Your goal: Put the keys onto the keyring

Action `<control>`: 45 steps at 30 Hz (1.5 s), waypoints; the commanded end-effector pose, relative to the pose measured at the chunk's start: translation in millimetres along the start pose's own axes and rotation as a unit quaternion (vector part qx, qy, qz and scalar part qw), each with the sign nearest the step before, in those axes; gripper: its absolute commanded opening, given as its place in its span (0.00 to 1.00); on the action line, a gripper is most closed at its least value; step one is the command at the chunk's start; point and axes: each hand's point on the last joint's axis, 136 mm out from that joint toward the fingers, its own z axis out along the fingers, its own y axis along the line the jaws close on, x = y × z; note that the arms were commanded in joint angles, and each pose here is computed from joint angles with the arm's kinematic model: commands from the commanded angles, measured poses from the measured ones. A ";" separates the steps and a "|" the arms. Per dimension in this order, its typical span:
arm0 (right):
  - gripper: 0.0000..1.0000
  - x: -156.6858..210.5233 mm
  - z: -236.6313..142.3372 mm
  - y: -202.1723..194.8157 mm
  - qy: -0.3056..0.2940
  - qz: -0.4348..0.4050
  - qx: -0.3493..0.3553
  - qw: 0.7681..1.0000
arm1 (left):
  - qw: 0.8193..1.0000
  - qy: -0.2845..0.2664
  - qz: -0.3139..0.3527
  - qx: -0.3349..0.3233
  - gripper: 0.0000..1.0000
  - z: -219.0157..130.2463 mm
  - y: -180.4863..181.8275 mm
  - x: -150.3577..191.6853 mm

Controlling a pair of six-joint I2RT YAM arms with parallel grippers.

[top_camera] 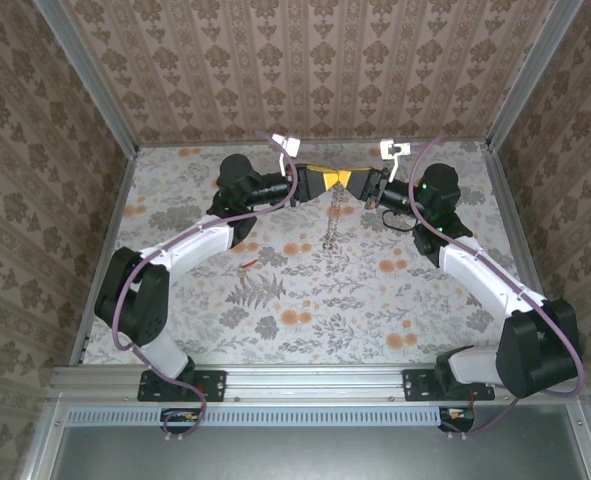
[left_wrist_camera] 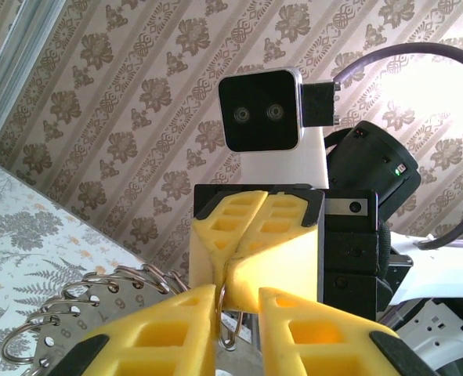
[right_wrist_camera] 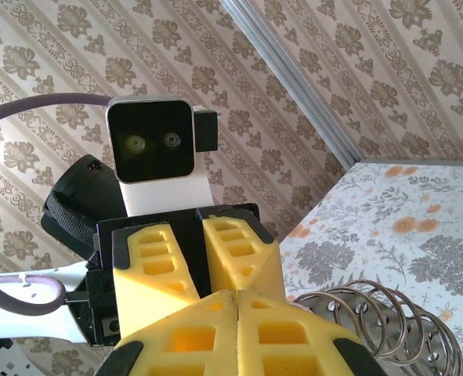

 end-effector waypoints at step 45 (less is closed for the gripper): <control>0.38 -23.3 6.5 -15.9 -0.044 0.033 0.013 0.998 | 1.000 0.008 0.025 -0.016 0.00 3.5 15.9 26.9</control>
